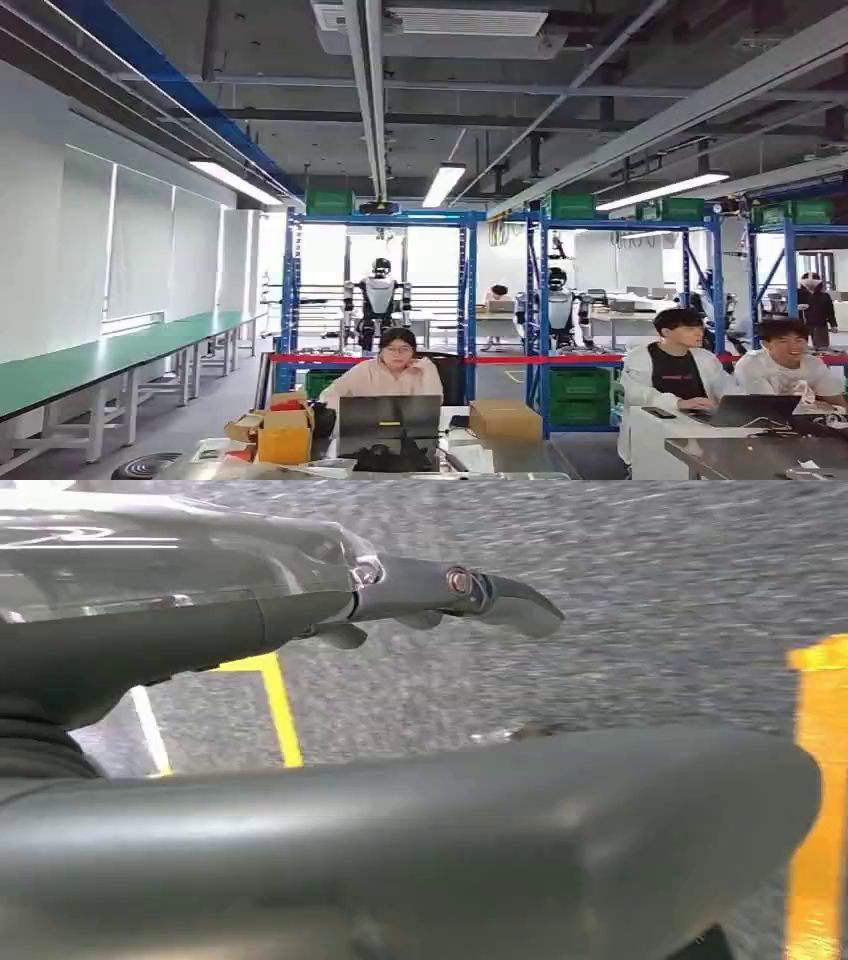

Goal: Take the parts from the cabinet and place them on the table.

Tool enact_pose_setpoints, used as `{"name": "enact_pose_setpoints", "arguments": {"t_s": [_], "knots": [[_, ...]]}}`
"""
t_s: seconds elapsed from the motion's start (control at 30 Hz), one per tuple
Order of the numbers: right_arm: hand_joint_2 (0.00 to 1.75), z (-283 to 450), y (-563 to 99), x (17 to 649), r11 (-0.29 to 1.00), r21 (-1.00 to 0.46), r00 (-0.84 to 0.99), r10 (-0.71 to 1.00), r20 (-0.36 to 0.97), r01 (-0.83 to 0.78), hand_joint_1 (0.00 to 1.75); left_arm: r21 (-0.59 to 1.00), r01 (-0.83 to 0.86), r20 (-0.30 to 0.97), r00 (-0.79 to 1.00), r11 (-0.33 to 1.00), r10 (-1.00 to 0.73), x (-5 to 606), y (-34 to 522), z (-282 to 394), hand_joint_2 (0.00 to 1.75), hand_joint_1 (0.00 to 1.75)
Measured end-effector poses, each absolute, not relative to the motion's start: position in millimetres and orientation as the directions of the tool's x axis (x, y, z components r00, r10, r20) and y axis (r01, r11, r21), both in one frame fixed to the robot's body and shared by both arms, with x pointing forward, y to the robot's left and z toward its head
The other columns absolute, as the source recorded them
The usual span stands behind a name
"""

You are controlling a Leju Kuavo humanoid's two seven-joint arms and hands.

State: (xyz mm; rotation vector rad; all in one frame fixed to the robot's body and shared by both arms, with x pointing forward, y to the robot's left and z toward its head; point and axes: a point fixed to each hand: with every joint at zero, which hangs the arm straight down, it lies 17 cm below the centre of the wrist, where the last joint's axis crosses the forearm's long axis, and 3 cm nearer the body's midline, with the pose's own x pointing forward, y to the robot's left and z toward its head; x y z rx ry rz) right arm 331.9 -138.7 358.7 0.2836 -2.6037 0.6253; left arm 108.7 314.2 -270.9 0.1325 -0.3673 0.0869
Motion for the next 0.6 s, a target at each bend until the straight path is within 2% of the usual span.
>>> {"name": "enact_pose_setpoints", "arguments": {"t_s": [0.6], "knots": [[1.75, 356.1, -139.3, 330.4, 0.876, -0.377, -0.876, -0.096, 0.473, -0.300, 1.75, 0.111, -0.107, 0.364, 0.930, 0.988, 0.060, 110.6, 311.7, -270.7, 1.75, 0.00]]}}
